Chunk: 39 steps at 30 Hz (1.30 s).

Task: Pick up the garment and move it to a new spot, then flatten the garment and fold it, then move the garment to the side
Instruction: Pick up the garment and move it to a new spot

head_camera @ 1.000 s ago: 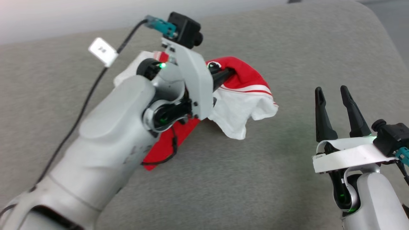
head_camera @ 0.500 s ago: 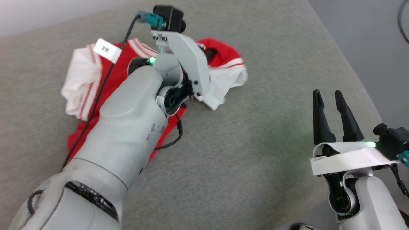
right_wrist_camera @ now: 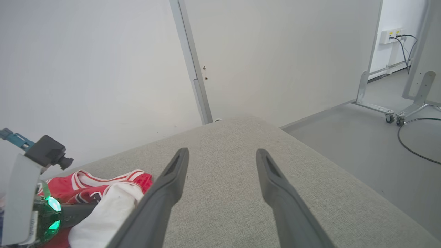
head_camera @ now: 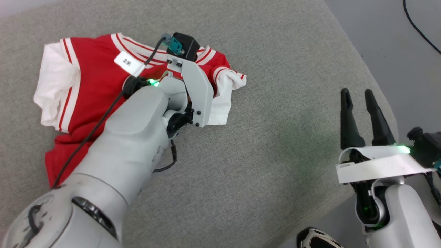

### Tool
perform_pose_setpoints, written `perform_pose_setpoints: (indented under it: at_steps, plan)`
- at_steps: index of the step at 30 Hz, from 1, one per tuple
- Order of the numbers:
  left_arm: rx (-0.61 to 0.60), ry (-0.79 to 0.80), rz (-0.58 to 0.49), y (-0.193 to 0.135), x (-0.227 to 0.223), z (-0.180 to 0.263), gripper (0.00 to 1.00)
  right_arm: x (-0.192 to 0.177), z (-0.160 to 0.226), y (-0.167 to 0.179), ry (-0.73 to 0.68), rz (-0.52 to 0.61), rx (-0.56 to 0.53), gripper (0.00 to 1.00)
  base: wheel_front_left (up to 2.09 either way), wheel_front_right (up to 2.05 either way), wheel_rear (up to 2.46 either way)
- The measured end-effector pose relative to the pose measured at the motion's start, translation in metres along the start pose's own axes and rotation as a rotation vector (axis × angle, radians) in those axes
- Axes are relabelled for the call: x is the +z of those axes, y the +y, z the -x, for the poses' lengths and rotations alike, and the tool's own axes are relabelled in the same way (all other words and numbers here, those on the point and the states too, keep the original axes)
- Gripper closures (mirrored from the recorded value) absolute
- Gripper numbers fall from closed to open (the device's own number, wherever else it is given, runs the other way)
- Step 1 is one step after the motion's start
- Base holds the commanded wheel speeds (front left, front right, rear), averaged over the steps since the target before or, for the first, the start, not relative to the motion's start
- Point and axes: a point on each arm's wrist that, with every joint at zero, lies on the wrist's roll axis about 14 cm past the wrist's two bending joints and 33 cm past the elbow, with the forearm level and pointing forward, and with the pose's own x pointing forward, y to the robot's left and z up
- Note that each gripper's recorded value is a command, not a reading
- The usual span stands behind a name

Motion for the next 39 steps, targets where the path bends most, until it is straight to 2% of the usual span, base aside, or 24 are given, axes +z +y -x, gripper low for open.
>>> perform_pose_setpoints:
  at_steps: [1, 5, 7, 12, 15, 24, 27, 39]
  plan:
    - [0.003, -0.008, -0.010, 0.001, 0.002, 0.002, 0.00, 0.001, -0.001, 0.003, -0.001, -0.001, 0.010, 0.00, 0.00, 0.00, 0.00]
    - [-0.027, -0.033, -0.076, -0.009, 0.013, 0.009, 0.00, 0.001, -0.004, 0.004, -0.004, 0.024, 0.017, 0.00, 0.00, 0.00, 0.00]
    - [-0.042, -0.059, -0.007, -0.008, 0.021, 0.017, 0.00, -0.003, -0.006, 0.008, 0.004, 0.044, 0.031, 0.00, 0.00, 0.00, 0.00]
    - [-0.042, -0.171, 0.001, -0.002, 0.049, 0.046, 0.00, -0.015, -0.013, 0.026, 0.025, 0.077, 0.088, 0.00, 0.00, 0.00, 0.00]
    - [-0.033, -0.206, -0.006, 0.000, 0.050, 0.068, 0.00, -0.021, -0.016, 0.042, 0.030, 0.093, 0.137, 0.00, 0.00, 0.00, 0.00]
    - [0.091, -0.246, 0.019, 0.031, -0.008, 0.144, 0.00, -0.031, -0.012, 0.071, 0.049, 0.103, 0.244, 0.00, 0.00, 0.00, 0.00]
    - [0.165, -0.307, 0.049, 0.046, -0.027, 0.173, 0.00, -0.033, -0.010, 0.076, 0.052, 0.107, 0.269, 0.00, 0.00, 0.00, 0.00]
    - [0.462, -0.593, 0.238, 0.077, -0.099, 0.286, 0.00, -0.036, 0.004, 0.074, 0.075, 0.152, 0.328, 0.00, 0.00, 0.00, 0.00]
